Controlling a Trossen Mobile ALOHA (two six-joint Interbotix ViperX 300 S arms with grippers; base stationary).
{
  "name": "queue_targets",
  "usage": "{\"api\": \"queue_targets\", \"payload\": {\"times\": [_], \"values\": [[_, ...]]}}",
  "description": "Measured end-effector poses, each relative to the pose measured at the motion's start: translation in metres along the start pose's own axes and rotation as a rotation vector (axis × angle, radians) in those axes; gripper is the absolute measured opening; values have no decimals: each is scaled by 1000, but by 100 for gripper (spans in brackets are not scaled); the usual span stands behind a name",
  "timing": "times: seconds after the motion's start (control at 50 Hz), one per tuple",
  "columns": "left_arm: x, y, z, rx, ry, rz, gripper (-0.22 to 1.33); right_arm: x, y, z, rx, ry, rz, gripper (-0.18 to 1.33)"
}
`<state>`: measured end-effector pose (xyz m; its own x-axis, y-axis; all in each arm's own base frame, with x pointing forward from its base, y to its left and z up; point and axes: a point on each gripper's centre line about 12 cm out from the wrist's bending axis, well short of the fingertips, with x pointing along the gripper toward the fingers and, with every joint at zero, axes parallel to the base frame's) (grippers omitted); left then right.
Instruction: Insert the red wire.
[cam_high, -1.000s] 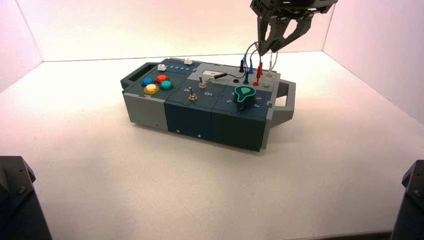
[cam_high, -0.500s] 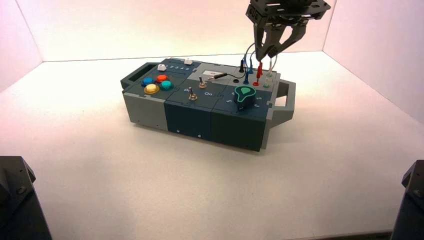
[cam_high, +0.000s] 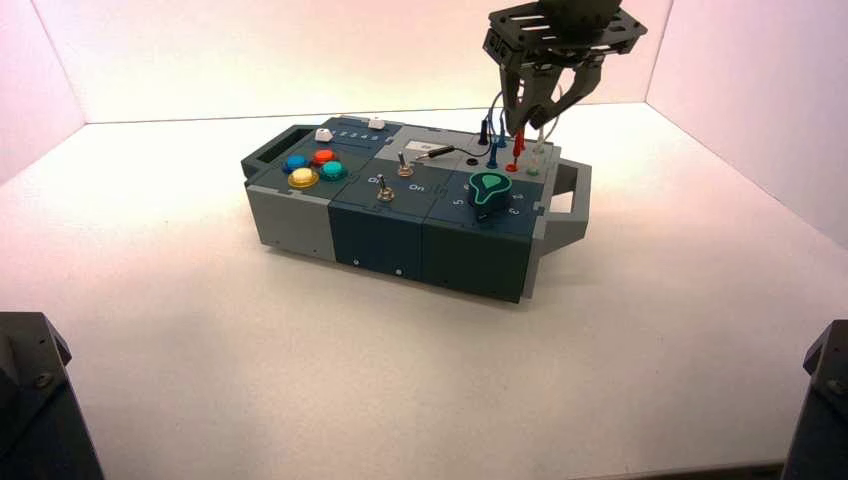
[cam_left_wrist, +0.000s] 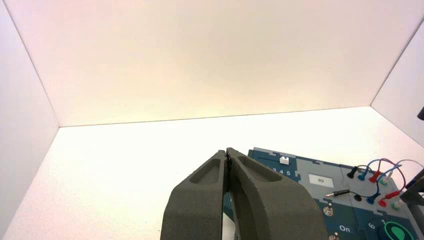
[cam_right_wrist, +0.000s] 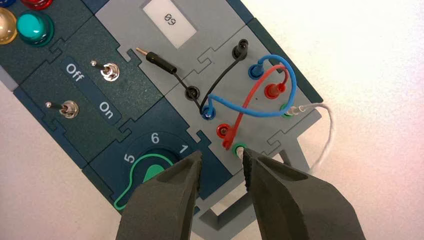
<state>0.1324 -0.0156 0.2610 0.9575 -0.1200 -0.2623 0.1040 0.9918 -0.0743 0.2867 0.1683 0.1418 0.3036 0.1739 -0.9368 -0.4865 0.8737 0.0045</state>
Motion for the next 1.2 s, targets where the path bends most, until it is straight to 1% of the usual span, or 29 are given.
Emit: {"api": "queue_targets", "payload": {"times": [0.2, 0.62, 0.92, 1.2], "values": [[0, 0, 0, 0, 2, 0, -16, 3, 0, 4, 0, 0, 0, 90], [-1, 0, 1, -2, -9, 1, -16, 13, 0, 2, 0, 31, -1, 88], [-1, 0, 1, 0, -9, 0, -16, 16, 0, 5, 0, 34, -1, 86], [-2, 0, 1, -1, -11, 1, -16, 22, 0, 4, 0, 49, -2, 85]]}}
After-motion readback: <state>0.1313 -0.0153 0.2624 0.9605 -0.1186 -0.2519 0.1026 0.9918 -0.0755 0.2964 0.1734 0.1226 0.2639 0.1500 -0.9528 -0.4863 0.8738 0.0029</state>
